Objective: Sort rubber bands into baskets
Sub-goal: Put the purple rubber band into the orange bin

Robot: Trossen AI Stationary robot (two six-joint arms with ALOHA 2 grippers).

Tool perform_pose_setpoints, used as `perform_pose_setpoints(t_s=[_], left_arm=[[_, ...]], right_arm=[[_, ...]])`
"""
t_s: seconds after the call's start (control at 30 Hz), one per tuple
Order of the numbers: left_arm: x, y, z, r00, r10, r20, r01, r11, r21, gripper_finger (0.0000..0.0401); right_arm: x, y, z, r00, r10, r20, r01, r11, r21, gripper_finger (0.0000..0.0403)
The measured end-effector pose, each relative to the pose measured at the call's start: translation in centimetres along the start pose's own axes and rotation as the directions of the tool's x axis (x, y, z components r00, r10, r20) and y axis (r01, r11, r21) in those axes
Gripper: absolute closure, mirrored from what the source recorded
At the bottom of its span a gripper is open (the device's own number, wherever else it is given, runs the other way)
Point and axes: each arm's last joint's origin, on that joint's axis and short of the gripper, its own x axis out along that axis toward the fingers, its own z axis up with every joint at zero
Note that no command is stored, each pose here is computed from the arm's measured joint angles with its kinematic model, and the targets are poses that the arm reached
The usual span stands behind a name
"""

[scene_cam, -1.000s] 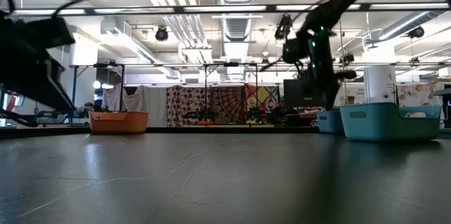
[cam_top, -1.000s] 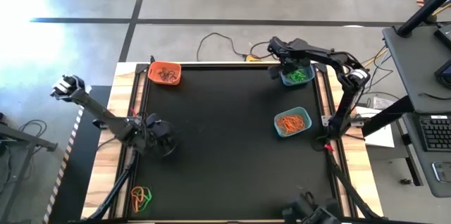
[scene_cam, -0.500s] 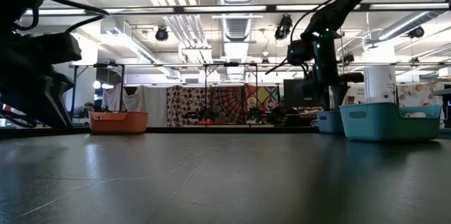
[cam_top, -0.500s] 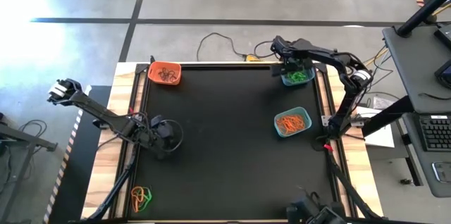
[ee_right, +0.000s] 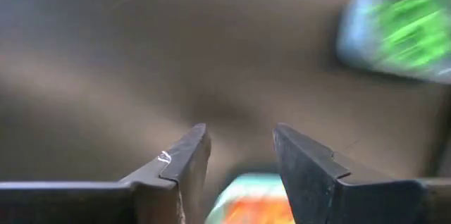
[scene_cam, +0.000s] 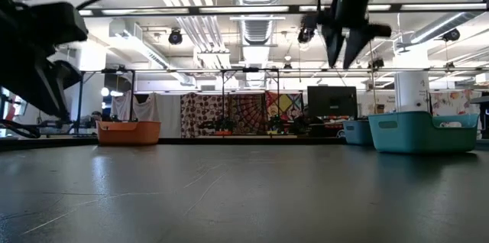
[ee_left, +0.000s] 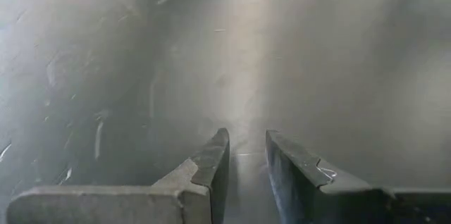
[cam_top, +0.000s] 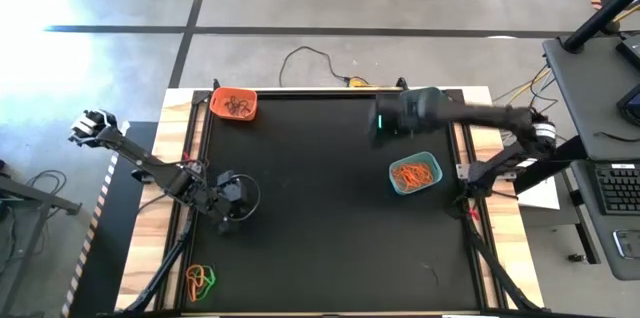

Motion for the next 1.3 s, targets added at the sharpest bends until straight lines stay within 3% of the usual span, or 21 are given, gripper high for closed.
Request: perform_pose_setpoints(t_s=[0.13, 0.27, 0.47, 0.6, 0.77, 0.93, 1.13, 1.3], left_arm=[[-0.5, -0.5, 0.6, 1.000, -0.027, 0.009, 0.026, 0.998, 0.062, 0.0323], [-0.9, -0.8, 1.3, 0.999, -0.040, 0.032, 0.036, 0.993, 0.112, 0.0323], [-1.7, -1.5, 2.6, 0.992, -0.086, 0.093, 0.070, 0.985, 0.158, 0.0323], [-2.3, -2.0, 3.5, 0.986, -0.111, 0.124, 0.092, 0.984, 0.151, 0.0323], [-2.5, -2.3, 3.9, 0.979, -0.133, 0.155, 0.110, 0.982, 0.153, 0.0323], [-2.1, -2.2, 3.4, 0.980, -0.131, 0.148, 0.116, 0.988, 0.103, 0.0323], [-1.8, -2.6, 2.4, 0.978, -0.184, 0.099, 0.183, 0.983, 0.021, 0.0323], [-2.2, -3.6, 1.5, 0.966, -0.247, 0.075, 0.248, 0.969, 0.003, 0.0323]], right_arm=[[-2.8, 4.2, -8.0, 0.992, 0.121, -0.043, -0.123, 0.991, -0.053, 0.0270], [-4.2, 6.6, -15.8, 0.965, 0.160, -0.205, -0.170, 0.985, -0.030, 0.0298], [-4.2, 8.2, -25.4, 0.935, 0.087, -0.343, -0.090, 0.996, 0.009, 0.0313], [-2.5, 8.3, -30.5, 0.884, -0.065, -0.464, 0.035, 0.997, -0.073, 0.0289], [-0.5, 8.4, -33.5, 0.820, -0.210, -0.532, 0.160, 0.977, -0.139, 0.0243], [0.8, 7.9, -34.3, 0.815, -0.265, -0.516, 0.206, 0.964, -0.170, 0.0218], [2.2, 6.3, -34.3, 0.772, -0.344, -0.534, 0.274, 0.939, -0.209, 0.0241], [3.4, 6.0, -34.8, 0.759, -0.281, -0.587, 0.168, 0.956, -0.240, 0.0278]])
